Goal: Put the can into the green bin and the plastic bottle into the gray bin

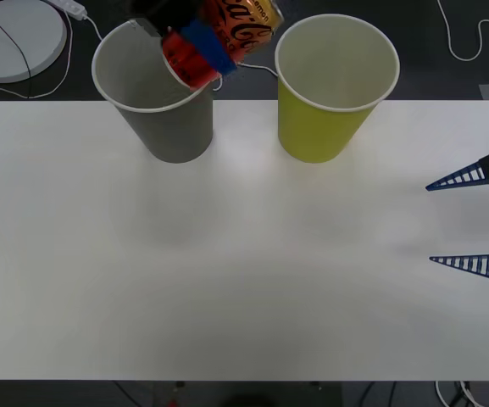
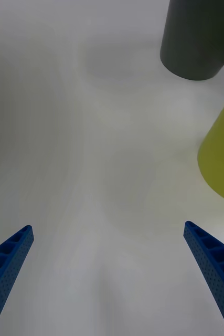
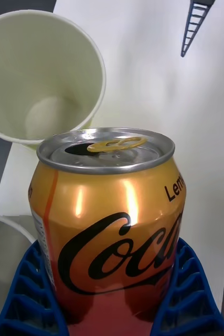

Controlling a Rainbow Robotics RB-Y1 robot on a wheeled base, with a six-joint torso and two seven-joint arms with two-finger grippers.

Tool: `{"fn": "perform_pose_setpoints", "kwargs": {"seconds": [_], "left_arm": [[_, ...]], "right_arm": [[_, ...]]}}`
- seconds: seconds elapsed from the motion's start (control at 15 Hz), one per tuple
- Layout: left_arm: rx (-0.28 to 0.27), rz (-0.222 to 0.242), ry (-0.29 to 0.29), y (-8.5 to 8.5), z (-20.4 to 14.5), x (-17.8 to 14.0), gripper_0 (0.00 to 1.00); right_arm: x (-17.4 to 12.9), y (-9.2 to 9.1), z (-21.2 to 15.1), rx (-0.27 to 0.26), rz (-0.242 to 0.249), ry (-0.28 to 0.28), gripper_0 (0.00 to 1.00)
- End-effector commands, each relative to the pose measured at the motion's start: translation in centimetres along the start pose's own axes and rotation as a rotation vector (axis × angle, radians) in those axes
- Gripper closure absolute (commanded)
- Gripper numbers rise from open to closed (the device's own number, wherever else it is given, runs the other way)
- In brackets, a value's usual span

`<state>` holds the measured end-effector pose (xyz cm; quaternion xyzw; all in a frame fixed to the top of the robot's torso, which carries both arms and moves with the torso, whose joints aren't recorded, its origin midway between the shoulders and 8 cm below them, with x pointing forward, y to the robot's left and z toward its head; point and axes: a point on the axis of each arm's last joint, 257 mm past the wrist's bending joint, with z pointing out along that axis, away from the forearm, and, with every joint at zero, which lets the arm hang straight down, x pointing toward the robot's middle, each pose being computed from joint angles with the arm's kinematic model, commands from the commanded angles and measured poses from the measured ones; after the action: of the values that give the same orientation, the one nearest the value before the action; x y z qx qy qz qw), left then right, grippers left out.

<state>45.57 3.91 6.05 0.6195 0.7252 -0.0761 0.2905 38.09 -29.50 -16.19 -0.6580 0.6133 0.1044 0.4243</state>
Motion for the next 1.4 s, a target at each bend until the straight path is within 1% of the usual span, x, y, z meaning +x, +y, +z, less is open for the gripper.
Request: {"fn": "perform_pose_setpoints", "kwargs": {"seconds": [0.07, 0.27, 0.4, 0.6, 0.73, 0.87, 1.0, 1.27, 1.4], "left_arm": [[-0.014, -0.018, 0.037, 1.0, 1.8, -0.6, 1.0], [-0.032, -0.041, 0.07, 2.2, 3.7, -2.1, 1.0], [-0.034, -0.063, 0.104, 2.7, 5.0, -3.5, 1.0], [-0.069, -0.132, 0.072, 4.5, 7.1, -7.3, 1.0], [-0.102, -0.158, 0.042, 5.4, 8.5, -9.5, 1.0], [-0.135, -0.162, 0.014, 6.0, 9.8, -11.4, 1.0], [-0.163, -0.169, -0.004, 6.5, 11.1, -12.4, 1.0], [-0.226, -0.17, -0.038, 7.8, 12.6, -13.9, 1.0], [-0.234, -0.169, -0.042, 8.0, 13.0, -14.0, 1.0]], "right_arm": [[0.0, 0.0, 0.0, 0.0, 0.0, 0.0, 0.0], [0.0, 0.0, 0.0, 0.0, 0.0, 0.0, 0.0], [0.0, 0.0, 0.0, 0.0, 0.0, 0.0, 0.0], [0.0, 0.0, 0.0, 0.0, 0.0, 0.0, 0.0], [0.0, 0.0, 0.0, 0.0, 0.0, 0.0, 0.0], [0.0, 0.0, 0.0, 0.0, 0.0, 0.0, 0.0], [0.0, 0.0, 0.0, 0.0, 0.0, 0.0, 0.0], [0.0, 0.0, 0.0, 0.0, 0.0, 0.0, 0.0], [0.0, 0.0, 0.0, 0.0, 0.0, 0.0, 0.0]]}}
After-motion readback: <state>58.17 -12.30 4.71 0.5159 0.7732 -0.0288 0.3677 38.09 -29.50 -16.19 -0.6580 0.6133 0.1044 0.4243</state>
